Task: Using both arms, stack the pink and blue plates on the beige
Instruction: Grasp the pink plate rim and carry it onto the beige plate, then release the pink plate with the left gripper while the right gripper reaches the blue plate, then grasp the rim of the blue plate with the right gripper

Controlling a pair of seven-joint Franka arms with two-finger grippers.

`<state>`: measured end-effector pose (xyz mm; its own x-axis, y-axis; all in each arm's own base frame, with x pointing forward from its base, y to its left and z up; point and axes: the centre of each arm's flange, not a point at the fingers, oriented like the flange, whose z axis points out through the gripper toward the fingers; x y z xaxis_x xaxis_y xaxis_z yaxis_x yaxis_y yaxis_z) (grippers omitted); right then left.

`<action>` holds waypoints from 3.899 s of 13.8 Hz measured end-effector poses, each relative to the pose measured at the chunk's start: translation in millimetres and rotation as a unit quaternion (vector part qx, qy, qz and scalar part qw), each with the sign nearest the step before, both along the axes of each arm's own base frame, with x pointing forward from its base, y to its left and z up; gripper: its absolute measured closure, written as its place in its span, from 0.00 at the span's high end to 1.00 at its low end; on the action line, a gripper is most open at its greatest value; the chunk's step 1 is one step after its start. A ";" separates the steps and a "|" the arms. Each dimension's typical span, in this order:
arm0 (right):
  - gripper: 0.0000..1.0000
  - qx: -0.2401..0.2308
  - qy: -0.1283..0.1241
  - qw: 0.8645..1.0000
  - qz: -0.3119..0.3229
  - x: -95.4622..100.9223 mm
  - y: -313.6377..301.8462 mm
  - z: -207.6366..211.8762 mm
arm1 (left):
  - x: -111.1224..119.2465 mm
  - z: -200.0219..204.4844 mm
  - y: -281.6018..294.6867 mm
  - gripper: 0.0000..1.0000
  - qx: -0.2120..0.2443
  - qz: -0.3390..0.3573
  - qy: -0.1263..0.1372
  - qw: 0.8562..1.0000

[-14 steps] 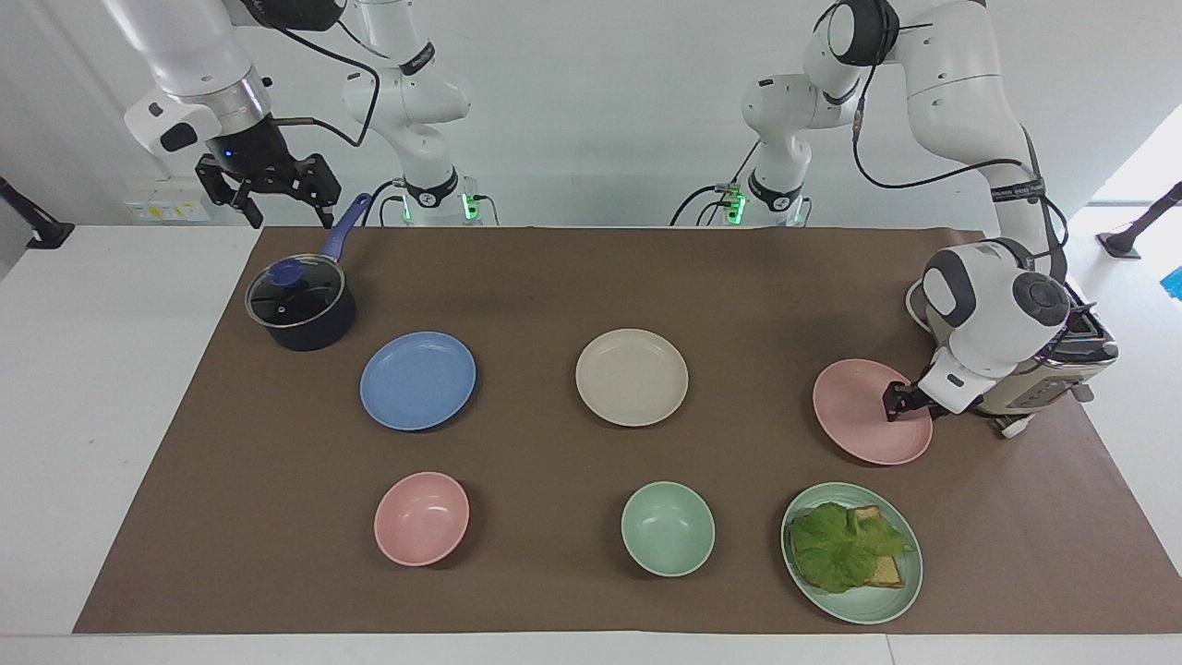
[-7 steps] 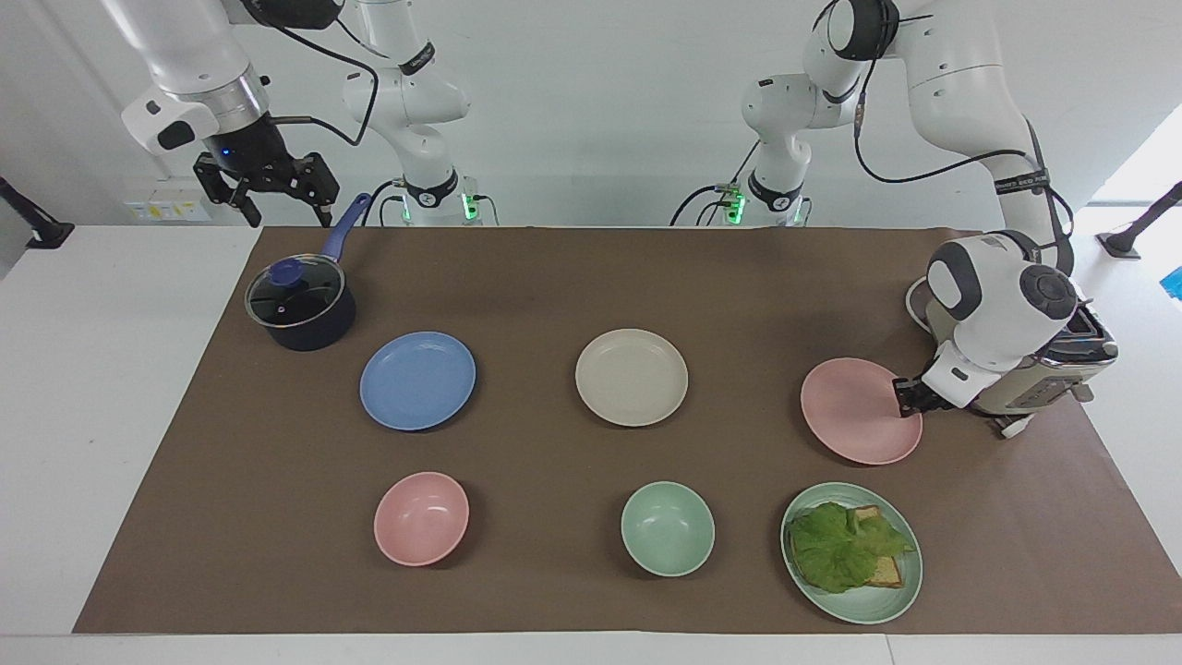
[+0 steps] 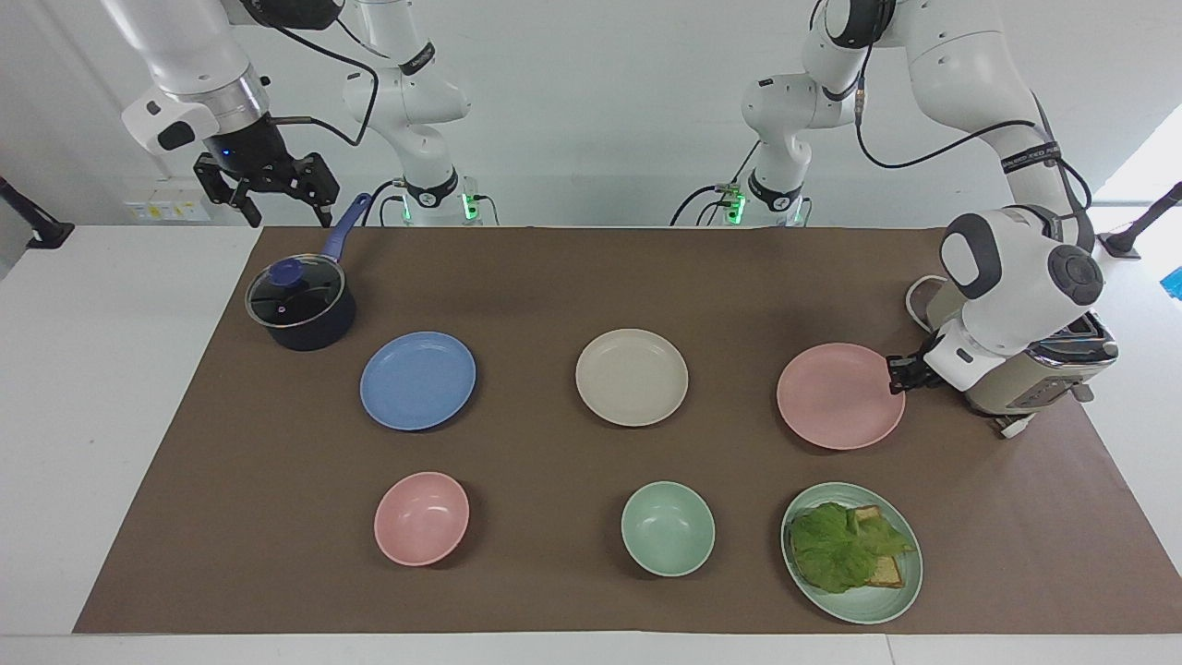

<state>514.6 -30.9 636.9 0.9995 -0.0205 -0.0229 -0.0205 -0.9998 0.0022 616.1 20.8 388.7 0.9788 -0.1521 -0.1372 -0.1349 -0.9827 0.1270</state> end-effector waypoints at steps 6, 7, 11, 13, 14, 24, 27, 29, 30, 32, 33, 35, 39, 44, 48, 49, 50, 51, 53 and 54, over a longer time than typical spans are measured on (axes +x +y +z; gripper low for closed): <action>1.00 0.000 0.001 1.000 -0.001 -0.1 -1.1 -0.8 | -20.4 66.6 -67.9 0.06 -0.041 0.052 0.010 0.998; 1.00 0.000 0.001 1.000 -0.002 -0.3 -1.9 -1.2 | -23.1 68.2 -87.8 0.06 -0.051 0.059 0.014 0.997; 1.00 0.000 0.003 1.000 -0.004 -1.2 -3.9 -2.3 | -36.4 63.2 -157.2 0.06 -0.081 0.072 0.031 0.994; 1.00 0.000 0.003 1.000 -0.004 -1.3 -3.9 -2.7 | -44.4 59.6 -185.1 0.06 -0.092 0.071 0.026 0.993; 1.00 0.000 0.003 1.000 -0.004 -1.4 -3.9 -2.7 | -47.3 56.6 -195.7 0.06 -0.096 0.070 0.020 0.993; 1.00 0.000 0.003 1.000 -0.004 -1.8 -4.2 -2.4 | -86.2 -17.2 -284.4 0.06 -0.100 0.080 -0.001 0.992; 1.00 0.000 0.003 1.000 -0.004 -1.8 -4.2 -2.5 | -90.0 -34.6 -292.5 0.06 -0.095 0.080 0.006 0.992; 1.00 0.000 0.003 1.000 -0.004 -1.9 -4.2 -2.9 | -89.4 -37.4 -291.7 0.06 -0.094 0.081 0.007 0.992; 1.00 0.001 0.004 1.000 -0.004 -1.9 -4.2 -3.1 | -89.4 -37.4 -291.9 0.06 -0.094 0.081 0.007 0.992; 1.00 0.001 0.004 1.000 -0.004 -2.1 -4.2 -3.3 | -89.5 -37.0 -293.2 0.11 -0.094 0.080 0.004 0.992; 1.00 0.001 0.004 1.000 -0.004 -2.2 -4.2 -3.3 | -88.6 -36.2 -293.9 0.23 -0.096 0.081 0.000 0.992; 1.00 0.001 0.004 1.000 -0.004 -2.3 -4.2 -3.1 | -86.9 -34.9 -294.1 0.46 -0.098 0.083 -0.008 0.992; 1.00 0.001 0.004 1.000 -0.004 -2.4 -4.3 -4.5 | -83.6 -34.4 -288.8 0.93 -0.097 0.088 -0.011 0.991; 1.00 -0.001 -0.018 1.000 0.003 16.9 2.1 -64.3 | -45.9 -9.9 -226.4 1.00 -0.055 0.089 -0.051 0.993; 1.00 -0.002 0.013 1.000 0.004 35.2 3.8 -137.4 | -20.4 24.6 -139.4 1.00 -0.017 0.064 -0.050 0.997; 1.00 0.004 0.015 1.000 0.005 40.2 3.6 -155.6 | -17.4 33.7 -120.6 1.00 -0.008 0.058 -0.048 0.997; 1.00 0.015 0.013 1.000 0.009 43.9 1.9 -176.2 | -15.0 41.6 -104.7 1.00 0.006 0.053 -0.049 0.997; 1.00 0.023 0.010 1.000 0.011 45.1 -1.3 -195.9 | -13.1 49.0 -92.9 1.00 0.017 0.050 -0.050 0.997; 1.00 0.027 0.008 1.000 0.012 43.0 -7.0 -233.4 | -10.7 68.8 -72.6 1.00 0.028 0.046 -0.047 0.997; 1.00 0.029 0.009 0.999 0.016 43.3 -8.5 -253.1 | -11.2 81.6 -62.1 1.00 0.029 0.049 -0.043 0.997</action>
<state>557.9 -39.4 383.8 0.9991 0.0142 -0.0408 0.0120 -0.9984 -0.0551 604.9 -41.3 470.3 0.9970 -0.0498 -0.0586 -0.0462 -0.9970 0.0614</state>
